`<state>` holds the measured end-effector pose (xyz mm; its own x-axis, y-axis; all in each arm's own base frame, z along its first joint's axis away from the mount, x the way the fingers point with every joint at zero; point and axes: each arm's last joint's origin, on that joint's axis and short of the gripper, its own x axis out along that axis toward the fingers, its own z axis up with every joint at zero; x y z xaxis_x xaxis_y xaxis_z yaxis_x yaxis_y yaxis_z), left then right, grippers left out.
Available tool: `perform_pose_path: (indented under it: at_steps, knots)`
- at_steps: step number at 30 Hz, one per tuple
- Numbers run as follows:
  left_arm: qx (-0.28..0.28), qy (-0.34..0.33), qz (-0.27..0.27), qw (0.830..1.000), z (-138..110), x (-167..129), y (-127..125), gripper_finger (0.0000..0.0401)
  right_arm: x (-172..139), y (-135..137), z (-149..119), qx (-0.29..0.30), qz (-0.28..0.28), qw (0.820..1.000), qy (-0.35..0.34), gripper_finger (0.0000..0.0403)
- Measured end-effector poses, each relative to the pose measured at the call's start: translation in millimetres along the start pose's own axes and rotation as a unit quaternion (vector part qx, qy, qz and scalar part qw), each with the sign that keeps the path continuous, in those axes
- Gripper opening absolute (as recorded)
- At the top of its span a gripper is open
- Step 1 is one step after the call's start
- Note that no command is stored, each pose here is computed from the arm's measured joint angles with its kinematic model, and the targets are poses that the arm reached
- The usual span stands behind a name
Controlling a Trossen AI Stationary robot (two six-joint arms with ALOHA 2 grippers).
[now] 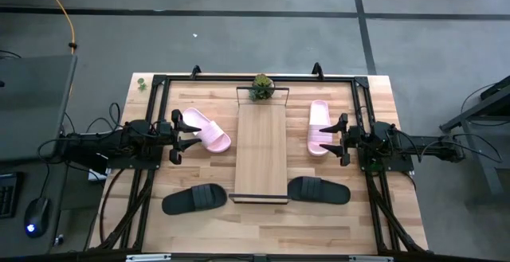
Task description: Pick and place slides into the shelf
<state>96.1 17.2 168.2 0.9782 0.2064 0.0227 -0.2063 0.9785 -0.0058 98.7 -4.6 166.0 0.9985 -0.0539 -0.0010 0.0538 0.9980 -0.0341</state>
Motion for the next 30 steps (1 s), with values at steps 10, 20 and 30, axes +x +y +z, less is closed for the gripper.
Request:
perform_pose_path:
  at_steps: [10, 20, 30]
  knots:
    - [0.000, 0.000, 0.000, 1.000, 0.1, 0.0, 0.0, 0.0156, 0.0, 0.0, 0.0, 0.000, 0.000, 1.000, 0.000, 0.0248]
    - [0.000, 0.000, 0.000, 1.000, 0.1, 0.0, 0.0, 0.0156, 0.0, 0.0, 0.1, 0.000, 0.000, 1.000, 0.000, 0.0248]
    - [-0.002, -0.013, 0.000, 1.000, 2.6, 0.0, 0.0, 0.0156, 0.0, -0.3, -0.1, -0.092, -0.002, 0.996, 0.000, 0.0248]
